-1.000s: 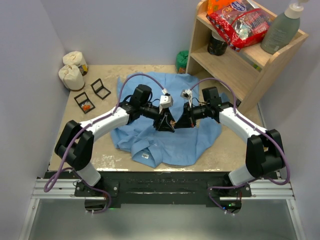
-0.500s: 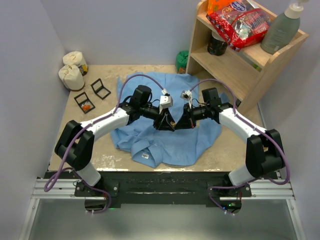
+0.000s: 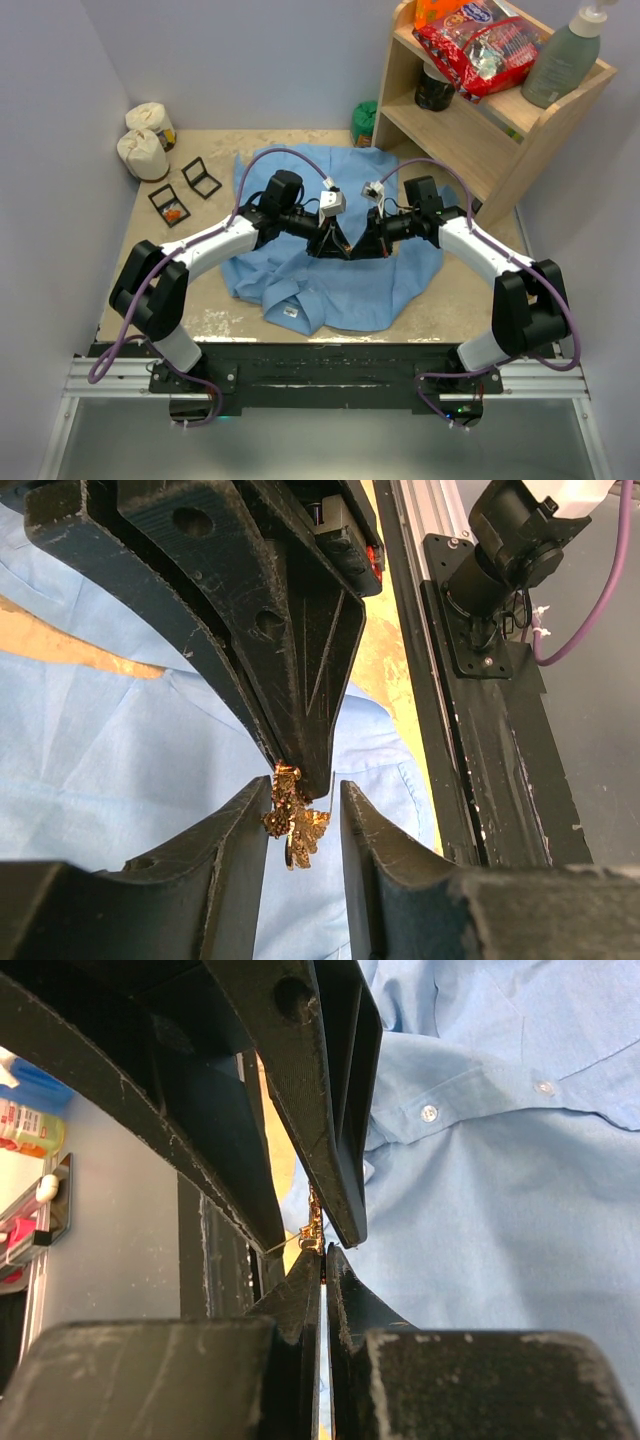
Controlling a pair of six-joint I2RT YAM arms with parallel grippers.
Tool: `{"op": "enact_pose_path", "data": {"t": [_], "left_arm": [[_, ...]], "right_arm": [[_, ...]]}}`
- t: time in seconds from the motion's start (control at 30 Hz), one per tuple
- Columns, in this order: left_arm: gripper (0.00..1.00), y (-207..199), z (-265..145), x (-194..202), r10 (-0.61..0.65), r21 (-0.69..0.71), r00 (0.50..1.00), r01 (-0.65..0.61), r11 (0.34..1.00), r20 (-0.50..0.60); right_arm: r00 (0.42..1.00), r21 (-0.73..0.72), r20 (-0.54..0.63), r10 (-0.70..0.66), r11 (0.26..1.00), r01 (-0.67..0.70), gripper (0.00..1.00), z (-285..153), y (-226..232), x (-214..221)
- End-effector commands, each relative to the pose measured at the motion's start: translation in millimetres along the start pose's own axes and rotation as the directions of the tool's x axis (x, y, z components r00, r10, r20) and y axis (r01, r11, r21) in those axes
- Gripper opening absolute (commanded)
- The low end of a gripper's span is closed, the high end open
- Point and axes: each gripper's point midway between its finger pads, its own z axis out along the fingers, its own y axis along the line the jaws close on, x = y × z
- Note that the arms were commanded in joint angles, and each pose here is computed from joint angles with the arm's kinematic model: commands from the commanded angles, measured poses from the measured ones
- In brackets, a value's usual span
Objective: Remove the brooch from the garment
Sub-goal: Close the brooch.
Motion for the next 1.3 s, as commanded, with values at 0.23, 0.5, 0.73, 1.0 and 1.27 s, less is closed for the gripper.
{"op": "enact_pose_path", "data": {"t": [0.23,0.5,0.73,1.0,1.27], "left_arm": [[0.30,-4,-11,-11,0.022,0.011,0.999,-0.022,1.000,0.039],[0.23,-6,-11,-12,0.017,0.030,0.999,-0.019,0.999,0.047],[0.17,-8,-10,-12,0.008,0.052,0.999,-0.011,0.999,0.048],[0.32,-17,-13,-19,0.024,0.086,0.998,-0.030,0.996,0.064],[0.33,-18,-14,-19,0.025,0.088,0.997,-0.031,0.996,0.067]], "right_arm": [[0.998,-0.012,0.041,-0.058,0.998,0.058,0.00,-7,9,-11],[0.996,-0.020,0.045,-0.072,0.997,0.073,0.00,-8,12,-12],[0.995,-0.015,0.044,-0.087,0.996,0.088,0.00,-10,14,-12],[0.996,-0.002,0.042,-0.081,0.997,0.082,0.00,-9,11,-13],[0.996,0.002,0.045,-0.082,0.997,0.082,0.00,-9,11,-13]]}}
